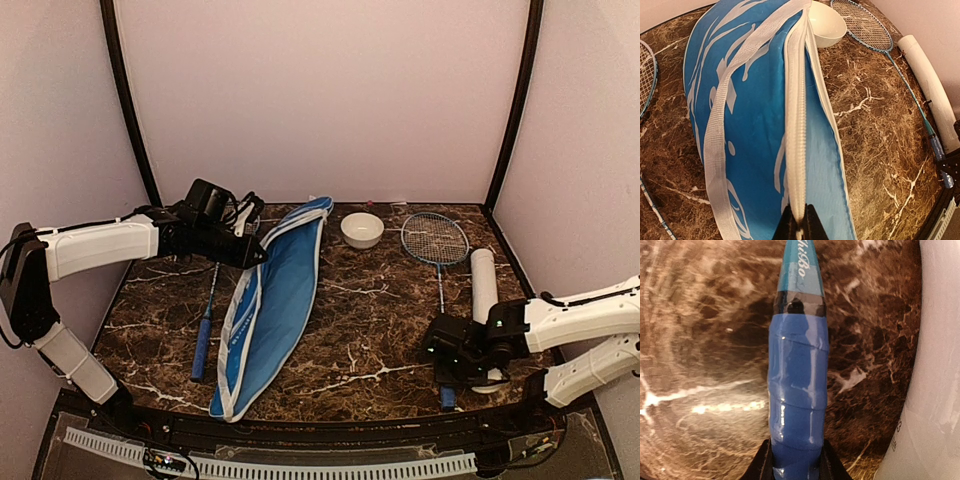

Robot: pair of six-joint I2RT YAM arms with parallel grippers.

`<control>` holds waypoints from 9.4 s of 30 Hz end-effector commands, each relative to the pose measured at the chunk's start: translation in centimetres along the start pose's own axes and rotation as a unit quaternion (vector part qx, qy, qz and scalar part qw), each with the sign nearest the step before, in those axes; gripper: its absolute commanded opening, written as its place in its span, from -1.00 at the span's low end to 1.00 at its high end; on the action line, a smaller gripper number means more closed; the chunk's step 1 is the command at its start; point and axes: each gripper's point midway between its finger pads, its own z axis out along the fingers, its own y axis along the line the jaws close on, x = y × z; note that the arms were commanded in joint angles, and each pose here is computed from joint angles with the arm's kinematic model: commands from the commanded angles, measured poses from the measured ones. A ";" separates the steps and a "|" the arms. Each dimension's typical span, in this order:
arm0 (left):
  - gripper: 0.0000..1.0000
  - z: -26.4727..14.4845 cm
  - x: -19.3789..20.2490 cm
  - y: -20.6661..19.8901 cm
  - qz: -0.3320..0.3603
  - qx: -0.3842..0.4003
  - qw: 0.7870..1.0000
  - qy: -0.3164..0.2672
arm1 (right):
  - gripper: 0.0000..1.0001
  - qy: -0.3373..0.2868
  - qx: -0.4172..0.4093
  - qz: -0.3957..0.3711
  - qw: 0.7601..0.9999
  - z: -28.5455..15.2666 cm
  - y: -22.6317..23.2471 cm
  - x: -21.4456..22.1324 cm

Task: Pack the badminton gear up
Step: Pick up the racket from the center of the board, then place the racket in the racket bag, then adjust the racket in the racket bag.

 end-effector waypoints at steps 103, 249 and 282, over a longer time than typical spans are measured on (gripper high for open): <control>-1.00 0.0 -1.7 0.7 -0.014 0.063 0.997 -0.041 | -1.00 -0.098 -0.119 -0.389 0.908 -11.4 14.6 2.0; -1.00 7.2 13.1 -8.4 -0.039 -0.095 0.993 0.052 | -0.56 -0.085 -0.232 -0.185 0.951 -2.5 25.7 0.2; -1.00 5.0 12.8 -8.3 -0.075 -0.031 0.996 0.032 | -0.11 0.030 -0.306 -0.217 0.927 -0.1 23.9 3.4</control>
